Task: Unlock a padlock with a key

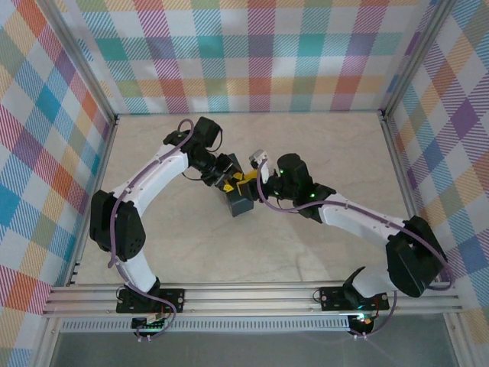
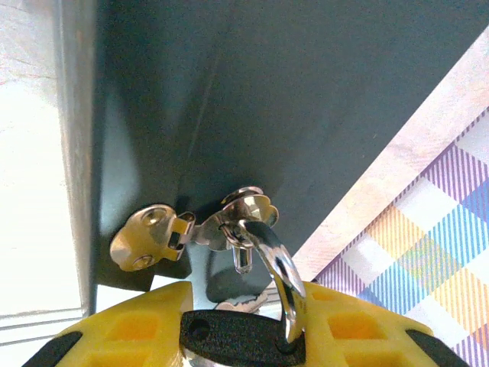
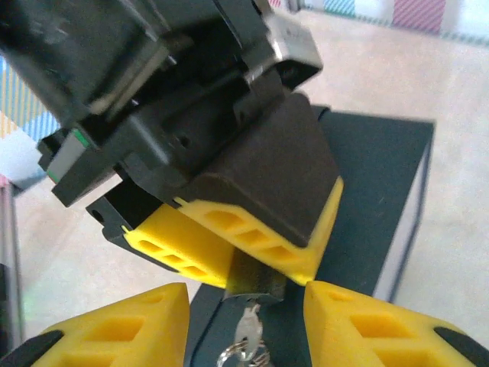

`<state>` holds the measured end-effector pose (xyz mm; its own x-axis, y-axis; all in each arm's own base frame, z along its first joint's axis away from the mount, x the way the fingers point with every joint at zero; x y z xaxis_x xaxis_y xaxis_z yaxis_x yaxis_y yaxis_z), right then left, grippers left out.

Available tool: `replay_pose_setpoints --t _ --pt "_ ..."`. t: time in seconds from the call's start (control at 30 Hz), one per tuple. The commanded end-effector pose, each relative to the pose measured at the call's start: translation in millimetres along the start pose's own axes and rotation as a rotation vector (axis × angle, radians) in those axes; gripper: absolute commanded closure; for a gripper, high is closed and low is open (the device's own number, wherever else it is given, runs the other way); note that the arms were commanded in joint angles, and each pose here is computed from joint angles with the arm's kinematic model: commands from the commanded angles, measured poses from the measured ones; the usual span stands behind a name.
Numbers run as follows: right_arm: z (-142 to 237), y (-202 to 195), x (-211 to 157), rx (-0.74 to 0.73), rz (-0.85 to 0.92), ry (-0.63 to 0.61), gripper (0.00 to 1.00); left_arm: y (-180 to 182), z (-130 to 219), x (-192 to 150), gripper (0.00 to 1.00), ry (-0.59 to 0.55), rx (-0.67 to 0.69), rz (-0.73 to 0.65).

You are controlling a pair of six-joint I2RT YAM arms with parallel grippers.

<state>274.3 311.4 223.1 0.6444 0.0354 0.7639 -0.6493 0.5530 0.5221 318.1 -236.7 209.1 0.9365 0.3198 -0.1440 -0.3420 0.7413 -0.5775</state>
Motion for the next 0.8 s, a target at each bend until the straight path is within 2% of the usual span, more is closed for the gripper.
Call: replay_pose_setpoints --t 0.0,0.2,0.33,0.43,0.63,0.67,0.77 --pt "-5.2 2.8 0.9 0.027 -0.158 0.015 0.56 -9.9 5.2 0.4 0.97 -0.011 -0.053 -0.015" --pt "-13.5 -4.5 0.6 0.015 -0.223 -0.011 0.56 -12.6 5.7 -0.2 0.97 -0.008 -0.067 -0.017" --pt "-25.3 -6.1 4.6 0.029 -0.286 -0.01 0.59 -13.0 6.7 -1.2 0.97 -0.008 -0.077 -0.015" --pt "-32.4 -8.5 4.8 0.03 -0.317 -0.009 0.65 -13.2 7.1 -2.9 0.97 -0.006 -0.085 -0.012" --pt "-33.1 -9.5 10.9 0.035 -0.368 -0.048 0.86 -9.3 5.6 -4.7 0.96 0.001 -0.076 -0.02" --pt "-32.7 -9.2 11.5 0.035 -0.375 -0.049 0.88 -8.0 5.9 -4.0 0.91 -0.003 -0.069 -0.025" --pt "-30.7 -11.2 10.5 0.026 -0.404 -0.037 0.9 -1.5 14.3 1.8 0.64 -0.04 -0.019 -0.061"
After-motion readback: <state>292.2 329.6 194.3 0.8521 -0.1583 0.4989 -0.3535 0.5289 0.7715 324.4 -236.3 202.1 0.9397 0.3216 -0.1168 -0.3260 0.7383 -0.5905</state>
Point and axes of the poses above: each hand's point on the last joint's axis, 136 mm out from that joint toward the fingers, its own z axis back along the fingers, its own y axis along the line the jaws close on, x = y × z, the point moved 3 cm from there along z, back along the fingers, and after that the axes turned 15 degrees about -z, right-handed, at the moved point
